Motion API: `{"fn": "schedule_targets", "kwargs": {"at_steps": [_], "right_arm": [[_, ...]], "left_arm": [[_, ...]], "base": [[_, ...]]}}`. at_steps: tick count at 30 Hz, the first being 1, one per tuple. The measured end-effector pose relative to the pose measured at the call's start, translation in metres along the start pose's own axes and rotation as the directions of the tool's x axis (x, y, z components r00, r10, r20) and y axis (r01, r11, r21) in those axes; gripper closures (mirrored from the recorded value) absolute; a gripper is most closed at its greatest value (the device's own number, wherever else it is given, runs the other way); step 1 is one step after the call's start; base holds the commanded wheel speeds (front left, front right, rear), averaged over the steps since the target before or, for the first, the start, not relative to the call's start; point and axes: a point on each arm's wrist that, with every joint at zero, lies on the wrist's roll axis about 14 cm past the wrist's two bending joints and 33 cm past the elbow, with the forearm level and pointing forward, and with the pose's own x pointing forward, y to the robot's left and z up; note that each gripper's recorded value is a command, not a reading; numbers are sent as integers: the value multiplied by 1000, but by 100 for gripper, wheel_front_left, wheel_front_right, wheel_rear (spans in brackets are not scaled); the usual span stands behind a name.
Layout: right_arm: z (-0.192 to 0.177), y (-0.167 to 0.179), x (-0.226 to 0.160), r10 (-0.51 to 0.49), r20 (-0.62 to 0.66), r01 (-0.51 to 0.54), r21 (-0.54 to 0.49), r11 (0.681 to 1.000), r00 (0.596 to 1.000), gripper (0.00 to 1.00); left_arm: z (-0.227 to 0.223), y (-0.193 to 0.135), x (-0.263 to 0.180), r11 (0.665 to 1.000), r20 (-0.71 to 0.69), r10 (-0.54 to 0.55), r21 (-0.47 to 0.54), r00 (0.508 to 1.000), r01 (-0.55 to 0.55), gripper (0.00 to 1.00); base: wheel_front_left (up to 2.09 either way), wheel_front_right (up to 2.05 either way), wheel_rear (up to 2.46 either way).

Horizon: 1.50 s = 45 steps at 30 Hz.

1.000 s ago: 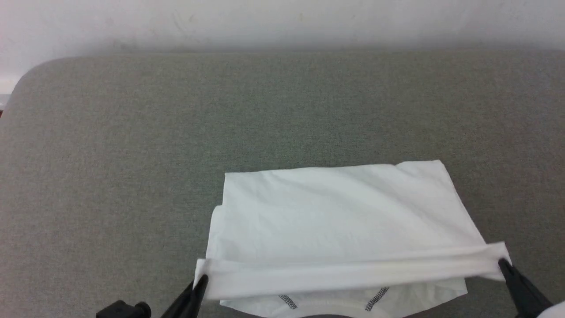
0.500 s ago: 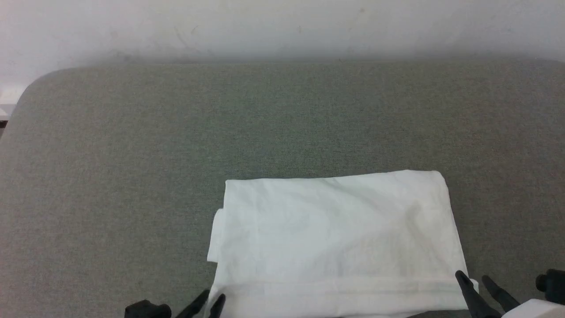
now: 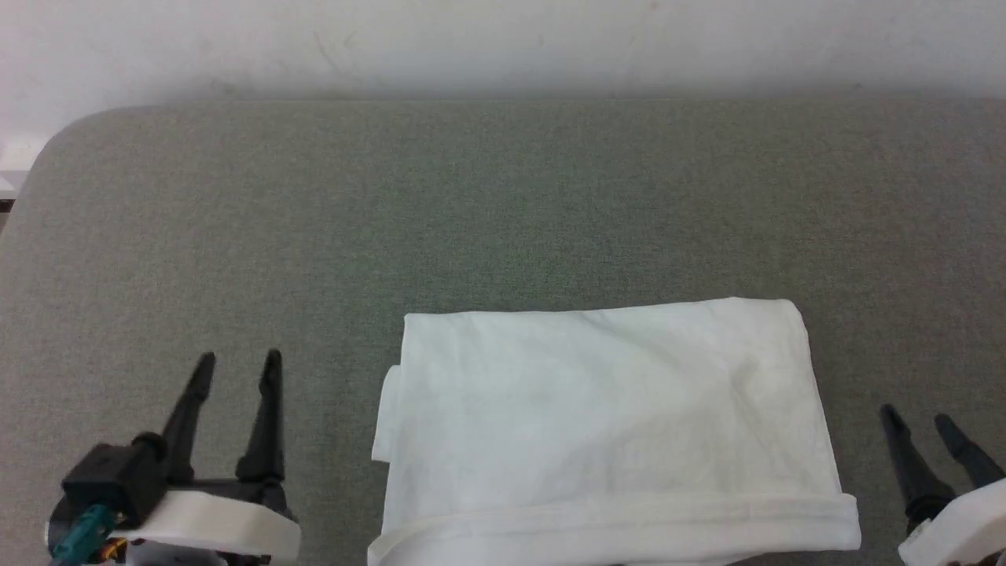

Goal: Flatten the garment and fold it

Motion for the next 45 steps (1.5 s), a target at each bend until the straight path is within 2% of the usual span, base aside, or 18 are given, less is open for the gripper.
{"fn": "schedule_targets", "kwargs": {"at_steps": [2,4,13,19,26,27,28,29,30,34,39,45], "right_arm": [[5,0,8,-4,10,4,-19,1000,1000,0],[4,4,16,-1,-2,1,-39,999,1000,0],[-45,9,48,-14,-215,-6,-91,996,976,0],[-67,15,64,-8,-286,-26,-114,993,958,0],[-84,27,77,38,-350,-62,-58,996,936,0],[-85,28,79,40,-352,-65,-57,996,935,7],[-85,29,80,44,-354,-66,-50,997,934,32],[-86,29,82,49,-359,-65,-34,997,932,62],[-87,29,83,52,-364,-66,-26,997,930,100],[-90,37,84,77,-387,-86,-4,996,919,100],[-85,39,82,84,-374,-89,5,996,923,100],[-67,18,77,16,-323,-23,-16,1000,946,100]], "left_arm": [[22,6,3,998,95,49,27,994,-52,0],[26,12,0,994,128,87,50,988,-94,0],[12,15,-9,992,115,86,85,990,-96,0],[2,19,-11,990,89,79,108,993,-89,0],[-10,24,-12,991,51,82,98,995,-87,0],[-11,24,-12,991,50,82,100,995,-87,0],[-11,25,-12,992,50,80,98,996,-85,0],[-10,25,-12,991,51,81,98,995,-85,0],[-10,25,-12,992,52,77,98,996,-82,0],[-8,26,-14,992,61,75,96,995,-80,0],[-4,24,-18,993,74,67,95,995,-74,0],[1,18,-20,995,93,55,83,994,-62,0]], "base": [[0,0,0],[0,0,0],[0,0,0],[0,0,0],[0,0,0],[0,0,0],[0,0,0],[0,0,0],[0,0,0],[0,0,0],[0,0,0],[0,0,0]]}}
